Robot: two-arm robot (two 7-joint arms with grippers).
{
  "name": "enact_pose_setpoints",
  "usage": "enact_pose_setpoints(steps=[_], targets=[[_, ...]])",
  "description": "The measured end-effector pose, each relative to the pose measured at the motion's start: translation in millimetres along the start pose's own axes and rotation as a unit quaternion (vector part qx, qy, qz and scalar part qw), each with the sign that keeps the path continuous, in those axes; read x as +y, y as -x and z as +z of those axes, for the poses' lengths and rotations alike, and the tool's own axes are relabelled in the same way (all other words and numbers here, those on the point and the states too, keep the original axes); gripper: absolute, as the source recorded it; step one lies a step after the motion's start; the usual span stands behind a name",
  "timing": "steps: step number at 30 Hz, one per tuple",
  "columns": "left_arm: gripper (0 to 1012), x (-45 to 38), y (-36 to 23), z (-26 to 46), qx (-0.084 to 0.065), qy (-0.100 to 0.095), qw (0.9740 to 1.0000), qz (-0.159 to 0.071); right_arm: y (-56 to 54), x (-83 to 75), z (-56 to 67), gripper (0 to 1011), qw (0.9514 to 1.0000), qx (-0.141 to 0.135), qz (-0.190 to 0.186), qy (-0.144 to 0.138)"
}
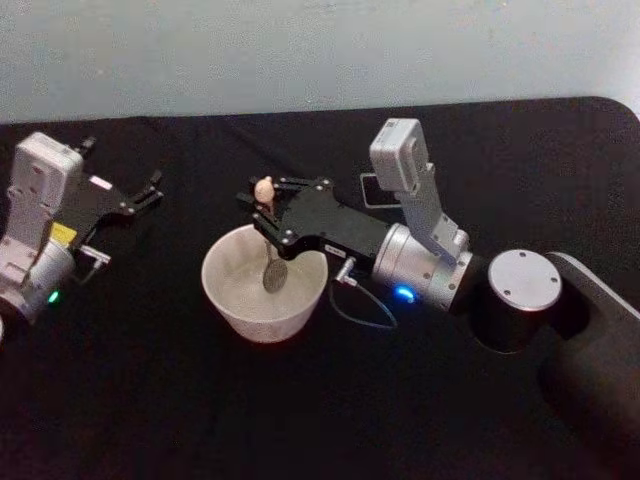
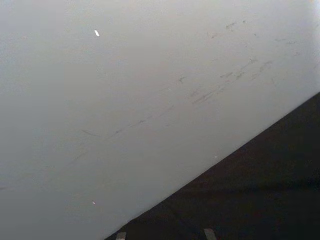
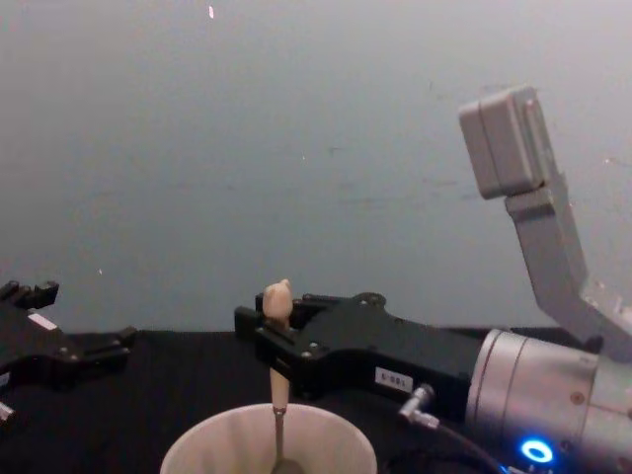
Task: Pick up the stirring spoon with one hand, stir inside the cup, then place it back in its original position.
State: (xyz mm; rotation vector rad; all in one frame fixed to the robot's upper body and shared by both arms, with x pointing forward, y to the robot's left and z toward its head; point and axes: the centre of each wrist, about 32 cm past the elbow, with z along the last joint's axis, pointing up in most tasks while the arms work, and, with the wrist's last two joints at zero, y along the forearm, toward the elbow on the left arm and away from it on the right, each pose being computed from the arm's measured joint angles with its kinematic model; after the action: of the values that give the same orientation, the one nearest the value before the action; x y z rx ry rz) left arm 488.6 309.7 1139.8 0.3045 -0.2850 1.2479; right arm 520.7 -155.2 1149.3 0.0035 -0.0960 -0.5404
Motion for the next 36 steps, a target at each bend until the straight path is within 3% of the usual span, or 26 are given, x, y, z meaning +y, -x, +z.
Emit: enact_pose_setpoints(steps=[16, 29, 36], targets=[[1001, 0.0, 0.0, 0.0, 0.000, 0.000, 1.0000, 0.000, 0.2, -4.8, 6.0, 211, 1.0000, -0.003, -0.002, -0.009], [1001, 0.0, 0.0, 0.0, 0.000, 0.000, 1.0000, 0.000, -4.6, -16.0, 42.6, 211, 0.9979, -0.030, -0.009, -0.057], [1001, 0.0, 0.0, 0.0, 0.000, 0.000, 1.0000, 0.000, -10.8, -20.3, 56.4, 211, 0.9960, -0.043, -0.023, -0.074]])
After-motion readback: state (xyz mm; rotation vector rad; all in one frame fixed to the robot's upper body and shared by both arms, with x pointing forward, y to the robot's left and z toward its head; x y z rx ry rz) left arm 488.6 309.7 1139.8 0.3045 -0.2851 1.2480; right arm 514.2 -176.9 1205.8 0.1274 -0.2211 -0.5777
